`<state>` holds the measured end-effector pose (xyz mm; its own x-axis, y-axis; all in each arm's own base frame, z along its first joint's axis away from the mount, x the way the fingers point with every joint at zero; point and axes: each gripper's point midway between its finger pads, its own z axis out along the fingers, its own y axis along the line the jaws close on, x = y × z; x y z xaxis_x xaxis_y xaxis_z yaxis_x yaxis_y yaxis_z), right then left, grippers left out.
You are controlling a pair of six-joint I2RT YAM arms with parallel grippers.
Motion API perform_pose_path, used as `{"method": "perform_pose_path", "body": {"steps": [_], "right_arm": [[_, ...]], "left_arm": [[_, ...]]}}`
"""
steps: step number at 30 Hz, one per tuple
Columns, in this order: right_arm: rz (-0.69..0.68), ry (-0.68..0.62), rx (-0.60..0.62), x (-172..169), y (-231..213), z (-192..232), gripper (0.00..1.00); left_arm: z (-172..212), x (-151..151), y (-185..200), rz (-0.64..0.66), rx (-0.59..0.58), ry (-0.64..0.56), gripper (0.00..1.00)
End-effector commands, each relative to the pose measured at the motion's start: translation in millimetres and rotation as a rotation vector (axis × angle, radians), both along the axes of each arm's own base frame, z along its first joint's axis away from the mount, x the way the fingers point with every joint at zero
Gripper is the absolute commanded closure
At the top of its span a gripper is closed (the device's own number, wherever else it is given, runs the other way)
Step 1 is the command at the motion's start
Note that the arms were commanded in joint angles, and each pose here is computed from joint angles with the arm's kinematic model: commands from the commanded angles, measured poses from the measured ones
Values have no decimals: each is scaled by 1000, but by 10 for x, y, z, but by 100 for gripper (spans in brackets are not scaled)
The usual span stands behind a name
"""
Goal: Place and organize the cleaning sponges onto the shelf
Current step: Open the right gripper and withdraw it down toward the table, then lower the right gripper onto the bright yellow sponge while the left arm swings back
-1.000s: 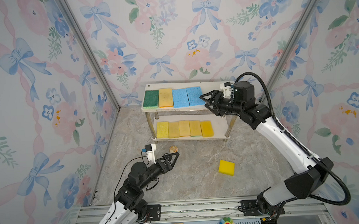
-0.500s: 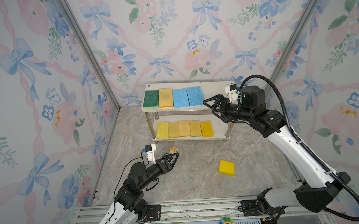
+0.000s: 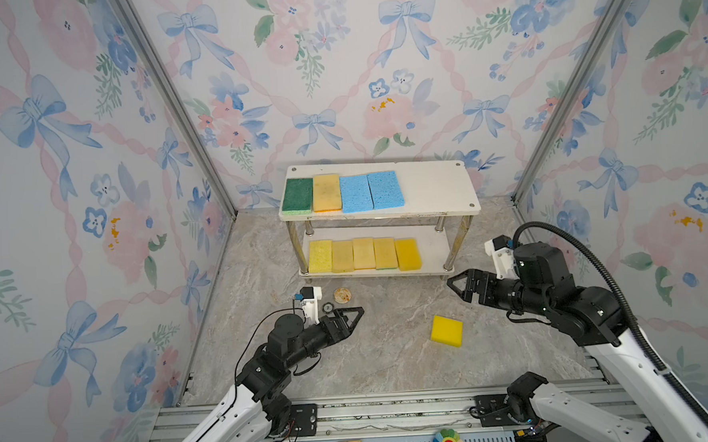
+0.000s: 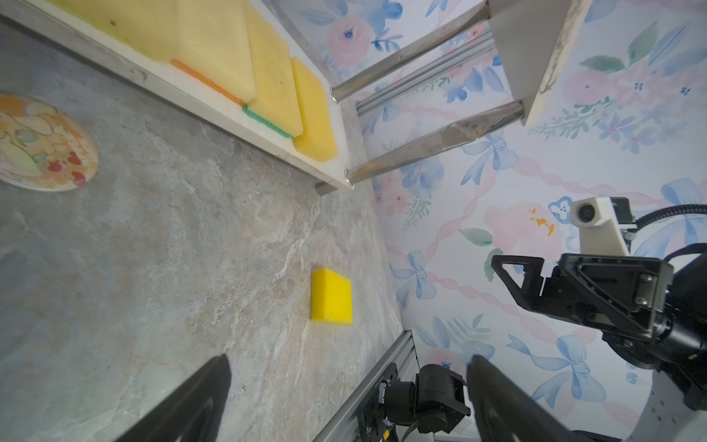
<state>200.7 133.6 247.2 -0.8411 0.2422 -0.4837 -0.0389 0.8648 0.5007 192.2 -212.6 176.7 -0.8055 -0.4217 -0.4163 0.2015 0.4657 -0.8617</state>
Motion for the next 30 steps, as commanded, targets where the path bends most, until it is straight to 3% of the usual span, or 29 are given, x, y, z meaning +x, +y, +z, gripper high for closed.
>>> {"method": "perform_pose_path", "body": {"steps": [1, 10, 22, 30], "right_arm": [[-43, 124, -100, -165, -235, -570, 3], [-33, 226, -86, 64, -235, -1330, 3], [5, 266, -57, 522, -114, -1606, 3], [54, 311, -30, 677, 21, -1804, 3]], "left_arm": [[-31, 6, -201, -20, 32, -23, 2], [-410, -364, -905, -170, 55, 48, 2], [-750, -717, -1494, -308, 100, 115, 2], [-818, -781, -1591, -334, 105, 133, 2]]}}
